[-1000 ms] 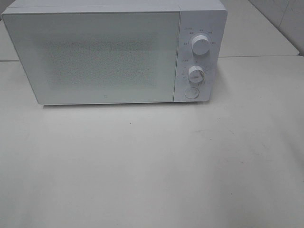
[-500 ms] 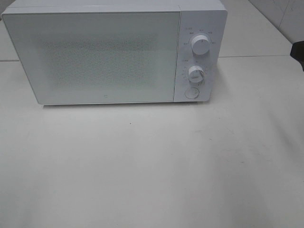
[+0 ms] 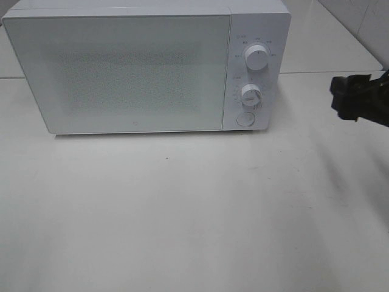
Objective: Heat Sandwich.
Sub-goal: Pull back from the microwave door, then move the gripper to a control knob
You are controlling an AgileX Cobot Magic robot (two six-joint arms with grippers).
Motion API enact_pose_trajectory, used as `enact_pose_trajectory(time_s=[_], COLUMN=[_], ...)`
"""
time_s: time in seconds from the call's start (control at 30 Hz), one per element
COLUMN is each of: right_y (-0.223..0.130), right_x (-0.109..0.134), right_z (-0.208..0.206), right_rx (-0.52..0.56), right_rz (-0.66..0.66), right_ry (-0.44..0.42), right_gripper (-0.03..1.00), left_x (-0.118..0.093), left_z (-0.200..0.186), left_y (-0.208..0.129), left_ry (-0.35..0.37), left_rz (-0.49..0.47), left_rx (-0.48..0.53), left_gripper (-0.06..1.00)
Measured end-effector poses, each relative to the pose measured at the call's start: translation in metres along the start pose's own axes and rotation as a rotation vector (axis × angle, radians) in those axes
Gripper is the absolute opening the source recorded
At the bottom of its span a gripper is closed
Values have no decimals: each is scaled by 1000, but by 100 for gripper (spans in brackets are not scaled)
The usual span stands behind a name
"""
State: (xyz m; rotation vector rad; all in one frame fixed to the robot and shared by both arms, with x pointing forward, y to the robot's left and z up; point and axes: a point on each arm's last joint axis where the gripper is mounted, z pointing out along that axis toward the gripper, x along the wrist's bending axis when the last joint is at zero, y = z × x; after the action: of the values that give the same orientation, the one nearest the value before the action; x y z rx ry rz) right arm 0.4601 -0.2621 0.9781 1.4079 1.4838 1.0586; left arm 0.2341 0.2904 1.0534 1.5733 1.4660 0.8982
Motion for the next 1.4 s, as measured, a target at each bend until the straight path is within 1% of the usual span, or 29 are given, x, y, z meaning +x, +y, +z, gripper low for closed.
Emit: enact_pose_trajectory(time_s=[0.03,0.07,0.13,0.23,0.3,0.43,0.47,0.53,0.6,0.63,0.7,0.87,1.1,1.4], right_y=[-1,-6,-7,-18,-21,-34,-34,-36,-36,-36,-34,-34,-39,-49], right_x=[4,15,19,41,45,66,66,78,86,86,96,106,122,132], right_z=[2,6,7,11,12,14,14,18,22,22,29,43,65,85], right_rx=[-6,-13,-25,-37,-42,-52,-52,-57,-71,-71,-97,-108,-102,-88], right_rz=[-7,-14,-21,-25,-21,-35,-35,-26,-22,-22,-20,-3,18,5], right_ry=[1,7,5,9,4,-4,-4,-13,-14,-14,-17,-33,-33,-41], right_gripper=[86,88,89,89,89,89,89,89,89,89,88,87,86,86], left_x=[0,0,0,0,0,0,0,0,0,0,0,0,0,0], left_z=[0,0,0,0,0,0,0,0,0,0,0,0,0,0], left_y=[0,0,0,0,0,0,0,0,0,0,0,0,0,0], left_ry=[0,0,0,0,0,0,0,0,0,0,0,0,0,0], left_rz=[0,0,0,0,0,0,0,0,0,0,0,0,0,0], left_rx=[0,0,0,0,0,0,0,0,0,0,0,0,0,0], left_gripper=[99,99,99,99,99,99,99,99,99,99,99,99,99,99])
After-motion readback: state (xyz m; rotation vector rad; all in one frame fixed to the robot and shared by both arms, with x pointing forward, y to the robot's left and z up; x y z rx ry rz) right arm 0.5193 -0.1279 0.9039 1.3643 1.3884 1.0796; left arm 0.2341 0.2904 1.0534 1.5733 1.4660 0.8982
